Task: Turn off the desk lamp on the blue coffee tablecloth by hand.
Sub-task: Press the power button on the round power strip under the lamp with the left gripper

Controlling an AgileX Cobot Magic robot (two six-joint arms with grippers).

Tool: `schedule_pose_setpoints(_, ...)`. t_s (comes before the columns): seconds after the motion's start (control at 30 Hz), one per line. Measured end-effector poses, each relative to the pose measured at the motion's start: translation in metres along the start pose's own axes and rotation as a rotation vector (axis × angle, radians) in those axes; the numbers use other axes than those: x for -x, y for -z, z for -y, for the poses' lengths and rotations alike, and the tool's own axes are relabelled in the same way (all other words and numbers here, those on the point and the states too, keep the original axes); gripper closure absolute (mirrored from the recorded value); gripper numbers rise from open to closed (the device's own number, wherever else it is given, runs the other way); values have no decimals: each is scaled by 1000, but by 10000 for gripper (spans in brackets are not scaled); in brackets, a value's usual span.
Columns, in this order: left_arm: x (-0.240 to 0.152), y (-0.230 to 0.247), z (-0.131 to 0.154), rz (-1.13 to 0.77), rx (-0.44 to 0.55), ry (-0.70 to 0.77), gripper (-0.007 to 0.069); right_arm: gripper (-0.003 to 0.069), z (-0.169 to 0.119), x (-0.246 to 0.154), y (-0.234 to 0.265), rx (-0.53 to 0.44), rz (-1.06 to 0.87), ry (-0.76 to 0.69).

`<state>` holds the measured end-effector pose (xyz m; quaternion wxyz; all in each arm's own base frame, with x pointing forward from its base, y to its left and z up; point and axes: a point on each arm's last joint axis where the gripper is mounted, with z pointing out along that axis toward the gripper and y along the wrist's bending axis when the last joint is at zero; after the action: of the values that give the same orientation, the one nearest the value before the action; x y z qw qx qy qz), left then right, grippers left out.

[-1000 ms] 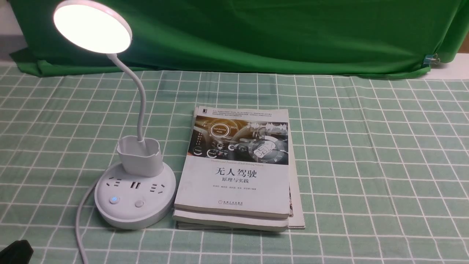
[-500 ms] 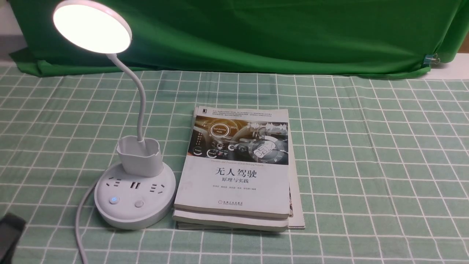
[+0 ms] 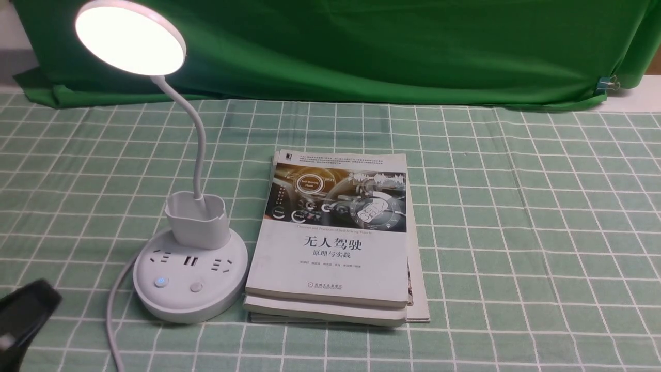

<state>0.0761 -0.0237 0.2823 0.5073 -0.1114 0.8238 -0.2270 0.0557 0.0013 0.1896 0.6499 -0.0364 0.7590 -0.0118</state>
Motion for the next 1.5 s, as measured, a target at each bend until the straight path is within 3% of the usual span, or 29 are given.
schedule_pose_setpoints(0.17, 29, -35, 4, -402, 131, -172, 624, 417, 0, 0, 0, 0, 0, 0)
schedule_pose_setpoints(0.27, 38, -64, 0, -547, 167, -208, 624, 417, 0, 0, 0, 0, 0, 0)
schedule_pose_setpoints(0.47, 37, -121, 5, -731, 149, -273, 627, 417, 0, 0, 0, 0, 0, 0)
schedule_pose_setpoints(0.63, 28, -172, 25, -894, 114, -341, 634, 417, 0, 0, 0, 0, 0, 0)
schedule_pose_setpoints(0.93, 34, -224, 22, -995, 189, -391, 634, 417, 0, 0, 0, 0, 0, 0)
schedule_pose_setpoints(1.5, 17, -258, 11, -1047, 217, -395, 636, 417, 0, 0, 0, 0, 0, 0)
